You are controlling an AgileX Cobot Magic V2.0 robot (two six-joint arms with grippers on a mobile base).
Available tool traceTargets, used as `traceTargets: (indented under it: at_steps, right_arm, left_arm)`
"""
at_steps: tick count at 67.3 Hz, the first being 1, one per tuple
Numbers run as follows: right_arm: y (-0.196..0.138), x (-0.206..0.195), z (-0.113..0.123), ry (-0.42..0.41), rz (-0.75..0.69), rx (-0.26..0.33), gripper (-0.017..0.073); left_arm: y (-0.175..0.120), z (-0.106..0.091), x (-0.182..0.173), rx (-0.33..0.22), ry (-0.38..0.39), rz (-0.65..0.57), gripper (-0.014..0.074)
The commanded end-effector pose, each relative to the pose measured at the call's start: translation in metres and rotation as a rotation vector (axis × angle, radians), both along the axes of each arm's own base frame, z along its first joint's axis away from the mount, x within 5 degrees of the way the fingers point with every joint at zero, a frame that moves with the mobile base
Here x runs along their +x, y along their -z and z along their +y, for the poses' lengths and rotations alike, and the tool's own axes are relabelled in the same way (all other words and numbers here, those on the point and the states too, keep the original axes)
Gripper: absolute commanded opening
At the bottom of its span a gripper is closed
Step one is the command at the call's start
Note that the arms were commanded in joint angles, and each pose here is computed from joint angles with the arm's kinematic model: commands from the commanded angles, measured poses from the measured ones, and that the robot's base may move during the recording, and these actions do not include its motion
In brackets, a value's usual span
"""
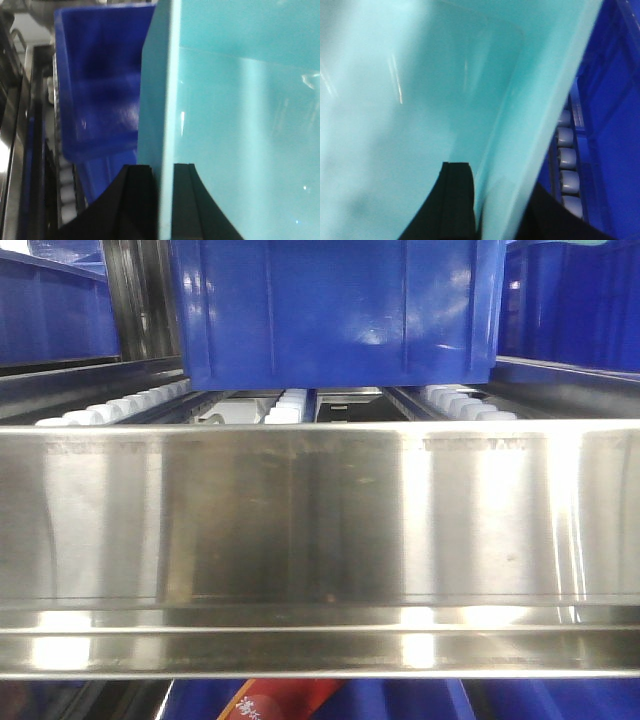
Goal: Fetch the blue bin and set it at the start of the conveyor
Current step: 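Lift the bin with both grippers and pull it off the shelf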
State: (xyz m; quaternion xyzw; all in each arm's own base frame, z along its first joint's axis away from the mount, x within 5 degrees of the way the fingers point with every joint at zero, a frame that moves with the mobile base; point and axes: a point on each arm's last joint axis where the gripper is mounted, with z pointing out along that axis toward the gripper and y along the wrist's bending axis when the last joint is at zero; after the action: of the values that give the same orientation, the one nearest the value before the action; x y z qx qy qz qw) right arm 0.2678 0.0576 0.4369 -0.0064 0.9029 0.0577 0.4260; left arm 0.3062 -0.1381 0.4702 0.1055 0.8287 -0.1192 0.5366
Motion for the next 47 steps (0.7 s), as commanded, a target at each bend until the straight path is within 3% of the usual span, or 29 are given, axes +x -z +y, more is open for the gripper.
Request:
traceTargets:
  at_steps: [1,47]
  right_arm:
    - [-0.0085,-0.0004,0.003,-0.027,-0.062,0.02,-0.0153]
    - [-0.0178,0.0052,0.0049,-0.035,-0.181,0.046,-0.0153]
  left_arm:
    - [-0.0208,-0.0078,-0.0076,-0.138,0.049,-0.116,-0.0111]
    - [-0.0216,-0.008,-0.0075,-0.142,0.05,-0.124,-0.0111]
